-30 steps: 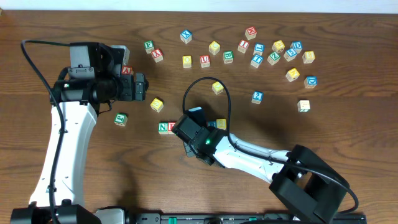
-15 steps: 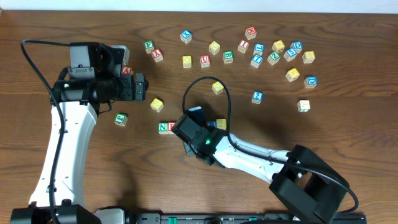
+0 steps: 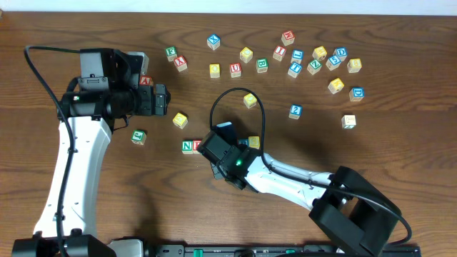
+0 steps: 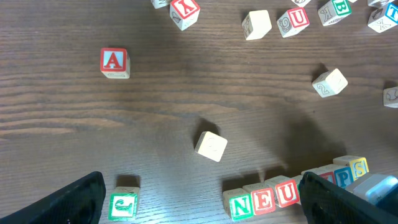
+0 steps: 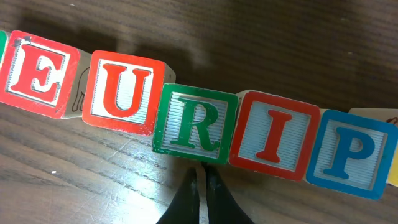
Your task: Spell out NEURIPS
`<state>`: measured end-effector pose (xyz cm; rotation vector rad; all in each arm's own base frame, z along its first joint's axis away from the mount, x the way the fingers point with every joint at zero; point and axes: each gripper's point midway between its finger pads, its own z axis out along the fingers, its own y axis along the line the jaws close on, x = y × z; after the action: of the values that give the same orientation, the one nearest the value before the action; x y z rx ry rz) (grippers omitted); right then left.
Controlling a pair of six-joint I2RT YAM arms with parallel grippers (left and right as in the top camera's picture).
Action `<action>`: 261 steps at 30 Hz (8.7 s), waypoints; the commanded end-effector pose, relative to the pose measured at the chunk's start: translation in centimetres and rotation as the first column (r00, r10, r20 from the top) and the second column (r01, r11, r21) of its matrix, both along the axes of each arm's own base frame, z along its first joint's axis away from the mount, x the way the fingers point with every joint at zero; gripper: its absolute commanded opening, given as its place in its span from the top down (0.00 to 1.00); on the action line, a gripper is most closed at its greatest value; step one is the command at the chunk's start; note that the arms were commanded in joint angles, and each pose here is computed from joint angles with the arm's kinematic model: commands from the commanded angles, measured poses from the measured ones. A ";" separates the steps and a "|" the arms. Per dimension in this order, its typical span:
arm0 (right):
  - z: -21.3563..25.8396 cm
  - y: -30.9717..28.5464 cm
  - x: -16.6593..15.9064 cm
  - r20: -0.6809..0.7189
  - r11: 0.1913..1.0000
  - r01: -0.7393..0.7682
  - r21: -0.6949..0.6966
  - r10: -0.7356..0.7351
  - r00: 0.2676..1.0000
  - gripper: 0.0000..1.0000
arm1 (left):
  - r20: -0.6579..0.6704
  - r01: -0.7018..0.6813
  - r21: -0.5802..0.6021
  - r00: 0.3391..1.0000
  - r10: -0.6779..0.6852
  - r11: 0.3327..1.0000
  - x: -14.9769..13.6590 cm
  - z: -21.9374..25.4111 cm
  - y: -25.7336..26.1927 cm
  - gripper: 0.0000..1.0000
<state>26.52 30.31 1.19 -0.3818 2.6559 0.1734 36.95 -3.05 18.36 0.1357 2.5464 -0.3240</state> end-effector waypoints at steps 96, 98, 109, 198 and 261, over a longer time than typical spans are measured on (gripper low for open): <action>-0.4 -2.0 0.7 0.031 0.995 0.061 -0.073 -0.059 0.998 0.99 | 0.027 0.022 0.000 0.999 -0.022 1.000 0.4 0.9 -0.1 0.02; -0.4 -2.0 0.7 0.033 0.995 0.062 -0.074 -0.059 0.998 0.99 | 0.027 0.022 0.000 0.999 -0.022 1.000 0.4 0.9 -0.1 0.02; -0.3 -2.1 0.8 0.039 0.995 0.065 -0.078 -0.062 0.997 0.99 | 0.027 0.022 0.000 0.999 -0.022 1.000 0.4 0.9 -0.1 0.02; -0.6 -5.2 0.5 0.011 0.962 0.239 -0.132 -0.239 0.971 0.99 | 0.027 0.022 0.000 0.999 -0.022 1.000 0.4 0.9 -0.1 0.02; -0.3 -5.6 1.4 0.059 0.956 0.260 -0.137 -0.255 0.965 0.99 | 0.027 0.022 0.000 0.999 -0.022 1.000 0.4 0.9 -0.1 0.02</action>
<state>27.26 24.93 0.79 -0.1170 2.6751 -0.0908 36.95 -3.05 18.36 0.1357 2.5464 -0.3240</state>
